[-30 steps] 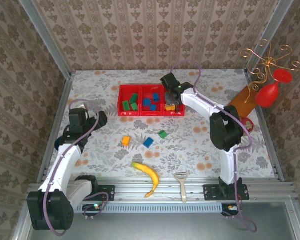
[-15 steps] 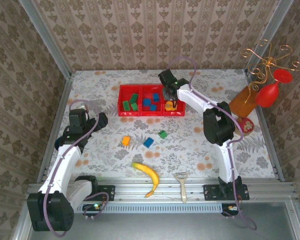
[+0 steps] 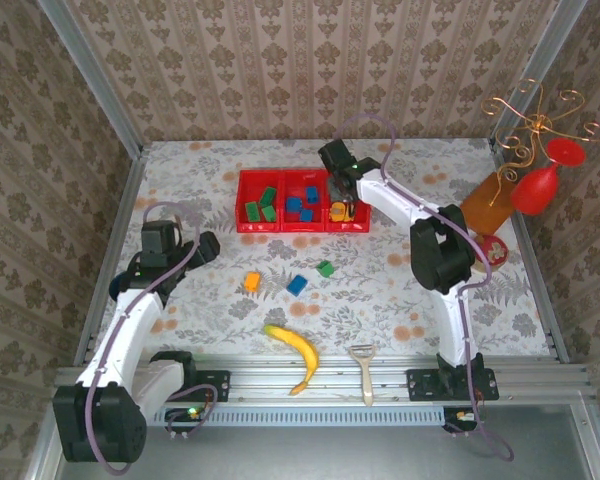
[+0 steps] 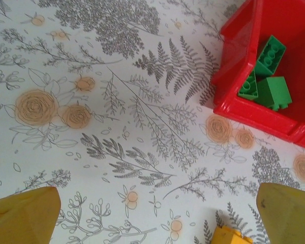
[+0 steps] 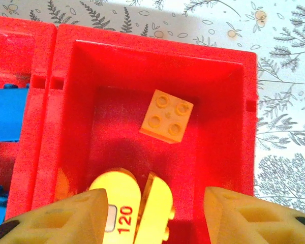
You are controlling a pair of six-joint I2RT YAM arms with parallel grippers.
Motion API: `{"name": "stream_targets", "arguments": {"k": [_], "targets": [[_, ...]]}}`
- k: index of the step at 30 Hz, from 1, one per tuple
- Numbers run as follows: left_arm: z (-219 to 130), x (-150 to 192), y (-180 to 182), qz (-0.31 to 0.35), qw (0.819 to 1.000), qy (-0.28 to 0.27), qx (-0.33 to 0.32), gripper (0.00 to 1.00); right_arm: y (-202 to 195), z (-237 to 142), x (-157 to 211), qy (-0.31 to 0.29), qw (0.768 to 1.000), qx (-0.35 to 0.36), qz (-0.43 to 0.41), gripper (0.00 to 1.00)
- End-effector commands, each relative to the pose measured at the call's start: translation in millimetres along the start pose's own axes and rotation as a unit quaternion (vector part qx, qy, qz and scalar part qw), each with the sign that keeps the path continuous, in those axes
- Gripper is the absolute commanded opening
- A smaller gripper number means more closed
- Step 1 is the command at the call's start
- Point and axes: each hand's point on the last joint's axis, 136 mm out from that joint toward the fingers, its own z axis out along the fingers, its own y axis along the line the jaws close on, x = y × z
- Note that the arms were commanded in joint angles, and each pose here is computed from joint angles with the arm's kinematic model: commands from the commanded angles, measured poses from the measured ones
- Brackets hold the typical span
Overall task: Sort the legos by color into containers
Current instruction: Place the lego in the container, then pick up the lego from the center of the table.
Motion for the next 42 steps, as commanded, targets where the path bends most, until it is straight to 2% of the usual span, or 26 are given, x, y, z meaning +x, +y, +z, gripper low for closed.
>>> {"name": "stream_targets", "arguments": {"k": [1, 7, 20, 28, 42], "targets": [[-8.1, 6.1, -7.2, 0.025, 1.000, 0.012, -0.001, 1.00, -12.0, -31.1, -8.6, -0.021, 1.000, -0.002, 0.018, 0.56], [-7.2, 37.0, -21.2, 0.074, 0.995, 0.060, -0.010, 1.00, -15.7, -53.4, 14.5, -0.020, 0.999, -0.013, 0.036, 0.68], [13.2, 100.0, -66.3, 0.157, 0.975, 0.153, 0.033, 0.92, -25.6, -92.2, 76.4, -0.016, 0.997, -0.003, 0.073, 1.00], [30.8, 120.7, -78.8, 0.189, 0.963, 0.189, 0.038, 0.87, -37.3, -102.5, 98.1, -0.012, 0.995, 0.006, 0.101, 1.00], [55.1, 132.5, -72.3, 0.215, 0.953, 0.212, -0.002, 0.81, -39.9, -102.8, 100.7, -0.013, 0.993, 0.009, 0.114, 1.00]]}}
